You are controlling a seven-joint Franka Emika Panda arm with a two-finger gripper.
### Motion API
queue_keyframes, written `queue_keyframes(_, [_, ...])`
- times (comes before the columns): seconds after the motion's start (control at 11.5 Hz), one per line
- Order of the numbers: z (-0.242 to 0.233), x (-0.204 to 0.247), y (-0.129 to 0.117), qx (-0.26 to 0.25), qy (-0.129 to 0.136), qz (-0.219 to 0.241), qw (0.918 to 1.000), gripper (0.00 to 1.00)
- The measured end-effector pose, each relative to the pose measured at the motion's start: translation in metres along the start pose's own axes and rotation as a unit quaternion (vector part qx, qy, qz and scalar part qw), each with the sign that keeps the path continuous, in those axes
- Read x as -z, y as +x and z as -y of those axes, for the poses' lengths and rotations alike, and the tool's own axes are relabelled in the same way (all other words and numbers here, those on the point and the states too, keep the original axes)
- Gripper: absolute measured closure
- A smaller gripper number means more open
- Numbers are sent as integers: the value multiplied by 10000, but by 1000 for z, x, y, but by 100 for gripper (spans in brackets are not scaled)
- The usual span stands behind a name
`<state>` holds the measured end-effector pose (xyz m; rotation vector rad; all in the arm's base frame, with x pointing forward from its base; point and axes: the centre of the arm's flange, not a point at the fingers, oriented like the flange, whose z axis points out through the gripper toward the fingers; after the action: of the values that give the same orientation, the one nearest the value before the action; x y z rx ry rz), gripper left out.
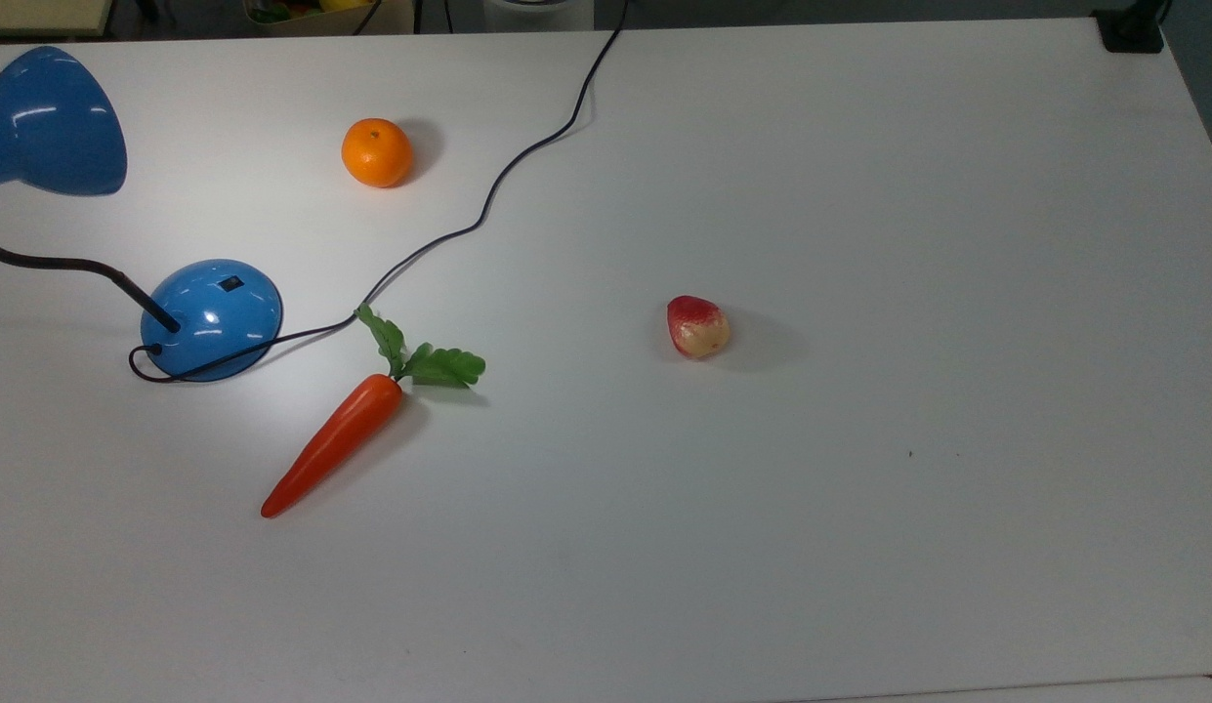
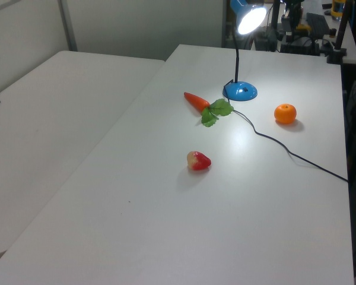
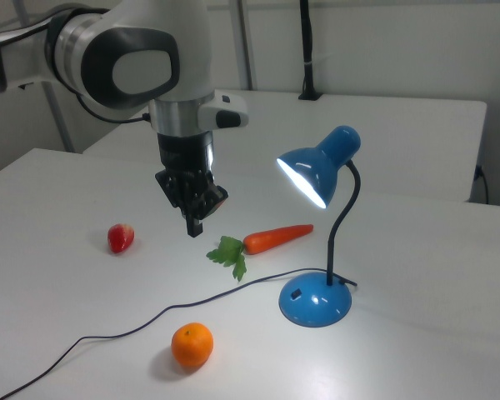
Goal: Turn off lamp
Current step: 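Move the gripper toward the blue lamp base and lower it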
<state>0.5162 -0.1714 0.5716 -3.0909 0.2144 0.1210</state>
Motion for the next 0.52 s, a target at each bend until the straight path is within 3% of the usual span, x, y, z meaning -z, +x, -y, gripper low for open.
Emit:
queue_keyframes(0.26, [1, -20, -4, -522, -21, -384, 9979, 99])
queue_keyframes(0.52, [3, -38, -2, -1162, -12, -782, 9901, 99])
